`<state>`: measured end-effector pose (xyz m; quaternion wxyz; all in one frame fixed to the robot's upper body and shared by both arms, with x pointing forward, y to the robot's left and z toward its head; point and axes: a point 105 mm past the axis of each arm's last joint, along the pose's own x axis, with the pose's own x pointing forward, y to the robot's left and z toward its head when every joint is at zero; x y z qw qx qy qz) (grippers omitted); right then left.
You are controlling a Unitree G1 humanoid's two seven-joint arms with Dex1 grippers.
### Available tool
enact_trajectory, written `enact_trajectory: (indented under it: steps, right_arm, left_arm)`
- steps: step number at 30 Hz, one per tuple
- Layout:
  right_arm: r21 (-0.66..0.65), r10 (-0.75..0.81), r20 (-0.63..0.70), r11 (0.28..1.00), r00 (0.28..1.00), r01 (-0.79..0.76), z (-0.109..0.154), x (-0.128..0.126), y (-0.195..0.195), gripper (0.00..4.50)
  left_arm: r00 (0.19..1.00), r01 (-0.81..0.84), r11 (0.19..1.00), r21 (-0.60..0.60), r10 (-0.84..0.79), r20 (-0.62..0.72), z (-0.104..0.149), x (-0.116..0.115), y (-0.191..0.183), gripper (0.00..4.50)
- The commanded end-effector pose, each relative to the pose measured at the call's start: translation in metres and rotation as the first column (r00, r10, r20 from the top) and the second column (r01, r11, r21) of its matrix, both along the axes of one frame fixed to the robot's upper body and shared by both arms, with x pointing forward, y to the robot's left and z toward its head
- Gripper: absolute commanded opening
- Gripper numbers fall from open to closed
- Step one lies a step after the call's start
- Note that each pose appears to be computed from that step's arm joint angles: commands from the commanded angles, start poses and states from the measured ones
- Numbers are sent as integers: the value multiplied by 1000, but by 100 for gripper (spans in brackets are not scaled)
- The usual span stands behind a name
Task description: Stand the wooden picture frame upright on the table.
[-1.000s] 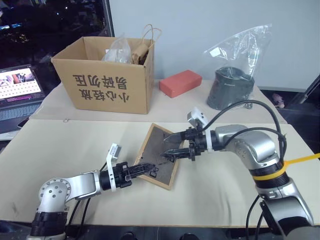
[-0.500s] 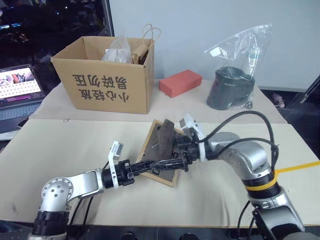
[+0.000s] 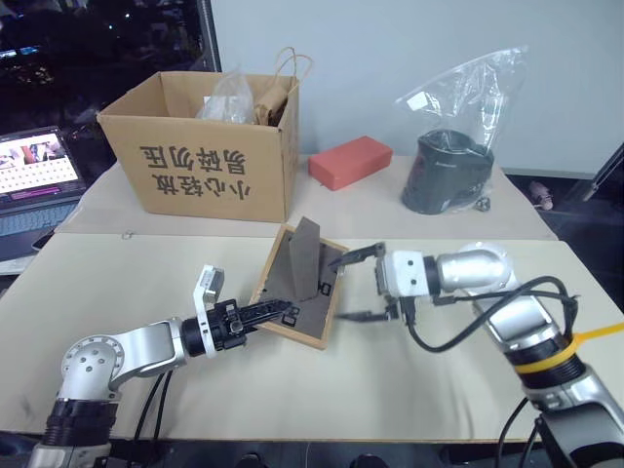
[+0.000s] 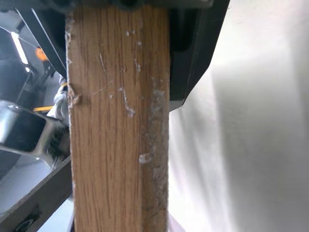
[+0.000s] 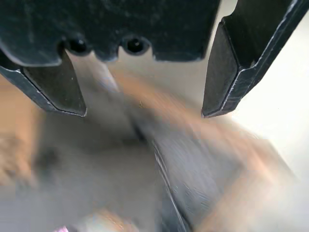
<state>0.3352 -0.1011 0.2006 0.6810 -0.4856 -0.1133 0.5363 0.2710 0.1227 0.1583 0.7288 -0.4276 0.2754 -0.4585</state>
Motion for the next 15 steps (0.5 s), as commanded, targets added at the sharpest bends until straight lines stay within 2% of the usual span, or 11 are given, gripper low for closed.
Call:
enact_trajectory:
  steps: [1, 3, 6, 9, 11, 15]
  right_arm:
    - [22, 11, 242, 1000, 970, -17, 20, 4, -10, 445]
    - [5, 28, 356, 999, 934, -32, 19, 5, -14, 445]
    - [67, 15, 481, 996, 877, -53, 25, 5, -14, 445]
    - [0, 70, 628, 996, 775, -90, 19, 1, 3, 445]
    - [-10, 100, 679, 992, 728, -126, 12, -5, 19, 445]
    - [51, 68, 711, 988, 700, -147, 2, -9, 32, 445]
  left_arm:
    - [997, 46, 997, -58, -42, 60, 20, -5, -5, 113]
    - [997, 54, 997, -57, -50, 65, 21, -6, -5, 113]
    - [996, 65, 996, -57, -60, 72, 24, -7, -8, 113]
    - [995, 71, 996, -61, -67, 74, 25, -6, -10, 113]
    - [995, 78, 995, -55, -74, 69, 24, -7, -12, 113]
    - [992, 98, 993, -60, -93, 83, 27, -10, -16, 113]
